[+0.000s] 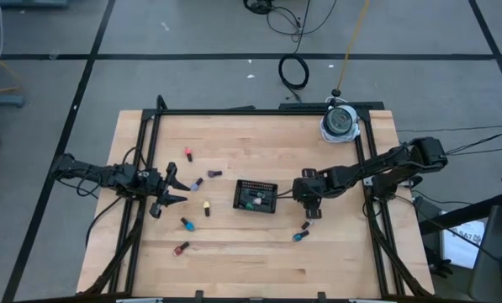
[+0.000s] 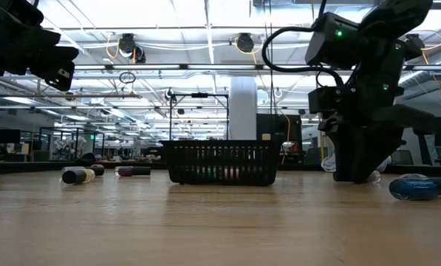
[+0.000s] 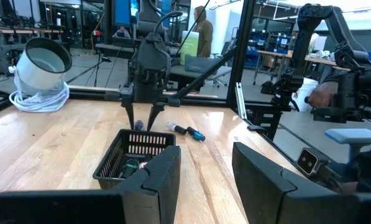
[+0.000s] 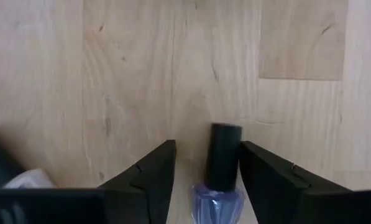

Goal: Pick & Place Nail Polish
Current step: Put the right purple nail polish into the black bin

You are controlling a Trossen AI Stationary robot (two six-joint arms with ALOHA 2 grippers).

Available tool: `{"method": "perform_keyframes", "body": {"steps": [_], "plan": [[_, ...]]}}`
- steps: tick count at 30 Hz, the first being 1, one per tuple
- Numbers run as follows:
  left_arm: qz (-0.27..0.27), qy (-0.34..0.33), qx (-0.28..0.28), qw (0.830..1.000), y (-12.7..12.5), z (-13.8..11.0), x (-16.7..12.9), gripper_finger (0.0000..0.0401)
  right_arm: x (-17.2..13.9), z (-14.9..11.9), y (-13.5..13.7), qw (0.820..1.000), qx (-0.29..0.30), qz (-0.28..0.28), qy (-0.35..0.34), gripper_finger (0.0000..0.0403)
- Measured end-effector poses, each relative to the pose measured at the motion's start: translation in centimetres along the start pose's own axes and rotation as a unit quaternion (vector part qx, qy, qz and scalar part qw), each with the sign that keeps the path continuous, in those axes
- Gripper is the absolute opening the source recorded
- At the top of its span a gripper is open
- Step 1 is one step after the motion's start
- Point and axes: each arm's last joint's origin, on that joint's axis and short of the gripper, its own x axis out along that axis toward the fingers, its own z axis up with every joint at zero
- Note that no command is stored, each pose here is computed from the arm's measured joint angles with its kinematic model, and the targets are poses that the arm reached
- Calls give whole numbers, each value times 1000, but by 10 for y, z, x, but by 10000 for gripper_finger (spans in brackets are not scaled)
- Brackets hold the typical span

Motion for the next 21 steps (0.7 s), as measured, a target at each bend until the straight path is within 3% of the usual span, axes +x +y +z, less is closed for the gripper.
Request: {"method": "perform_keyframes", "body": {"steps": [11,21], "plan": [[0,0,0,1000,0,0,0,145,1,0,0,1000,1,1,-4,126],[0,0,0,1000,0,0,0,145,1,1,0,1000,-3,1,-5,50]]}}
